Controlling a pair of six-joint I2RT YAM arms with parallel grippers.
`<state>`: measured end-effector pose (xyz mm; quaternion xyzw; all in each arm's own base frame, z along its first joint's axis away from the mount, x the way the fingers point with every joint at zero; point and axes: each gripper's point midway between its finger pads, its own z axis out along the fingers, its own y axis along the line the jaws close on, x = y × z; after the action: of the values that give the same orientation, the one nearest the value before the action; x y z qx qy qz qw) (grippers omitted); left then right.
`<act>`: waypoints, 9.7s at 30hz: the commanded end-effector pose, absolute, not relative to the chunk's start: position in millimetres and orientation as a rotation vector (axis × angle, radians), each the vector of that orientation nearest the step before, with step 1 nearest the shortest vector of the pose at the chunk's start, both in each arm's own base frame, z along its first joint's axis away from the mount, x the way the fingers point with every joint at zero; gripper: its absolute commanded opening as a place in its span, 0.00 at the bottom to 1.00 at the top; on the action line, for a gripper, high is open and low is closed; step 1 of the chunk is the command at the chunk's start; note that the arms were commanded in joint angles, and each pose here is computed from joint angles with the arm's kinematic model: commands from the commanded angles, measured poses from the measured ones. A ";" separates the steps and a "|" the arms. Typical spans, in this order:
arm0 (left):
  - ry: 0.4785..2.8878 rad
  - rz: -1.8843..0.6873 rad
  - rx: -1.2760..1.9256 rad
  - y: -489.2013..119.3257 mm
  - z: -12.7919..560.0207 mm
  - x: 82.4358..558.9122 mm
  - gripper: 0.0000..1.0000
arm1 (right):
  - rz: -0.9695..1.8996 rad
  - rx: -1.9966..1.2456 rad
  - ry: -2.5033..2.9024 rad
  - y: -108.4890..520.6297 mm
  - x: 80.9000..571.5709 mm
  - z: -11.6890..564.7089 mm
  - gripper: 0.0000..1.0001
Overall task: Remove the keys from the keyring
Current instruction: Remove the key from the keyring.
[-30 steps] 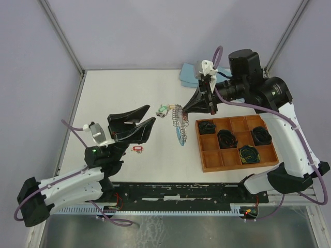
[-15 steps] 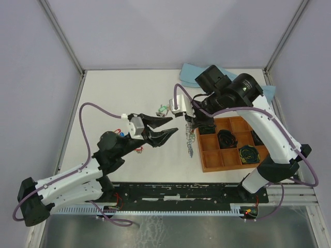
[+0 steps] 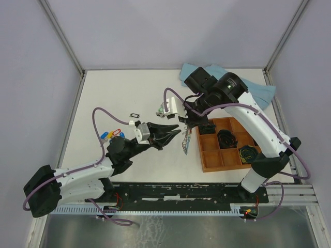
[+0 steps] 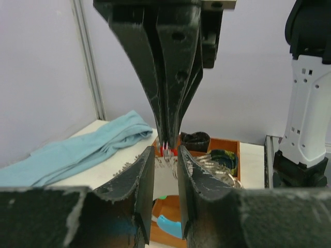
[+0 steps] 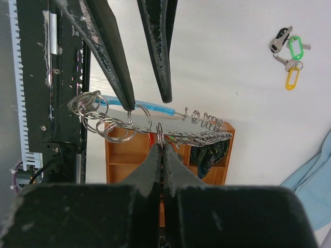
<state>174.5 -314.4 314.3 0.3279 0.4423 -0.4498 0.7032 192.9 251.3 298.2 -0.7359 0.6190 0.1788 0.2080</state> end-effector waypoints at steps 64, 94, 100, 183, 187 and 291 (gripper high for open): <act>0.712 -1.074 1.047 -299.5 338.9 156.9 0.03 | 1.127 -1.659 1.185 251.7 152.2 340.4 0.61; 0.646 -1.237 1.116 -307.4 358.8 137.9 0.03 | 1.153 -1.626 0.999 260.4 157.0 347.2 0.46; 0.643 -1.247 1.114 -308.2 359.8 137.9 0.03 | 1.146 -1.679 0.962 268.6 149.7 344.7 0.43; 0.562 -1.270 0.878 -291.6 382.3 131.3 0.03 | 0.586 -1.886 1.164 262.2 168.7 312.9 0.01; 0.552 -1.263 0.805 -286.1 385.6 132.1 0.03 | 0.591 -1.853 1.188 262.4 170.4 315.1 0.01; 0.752 -1.145 0.864 -317.2 337.9 167.8 0.03 | 0.389 -1.847 1.292 242.6 186.0 315.6 0.01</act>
<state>175.5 -328.1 301.6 0.4103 0.3882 -0.5031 0.6541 185.4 245.4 306.0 -0.7437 0.5175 0.1540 0.3942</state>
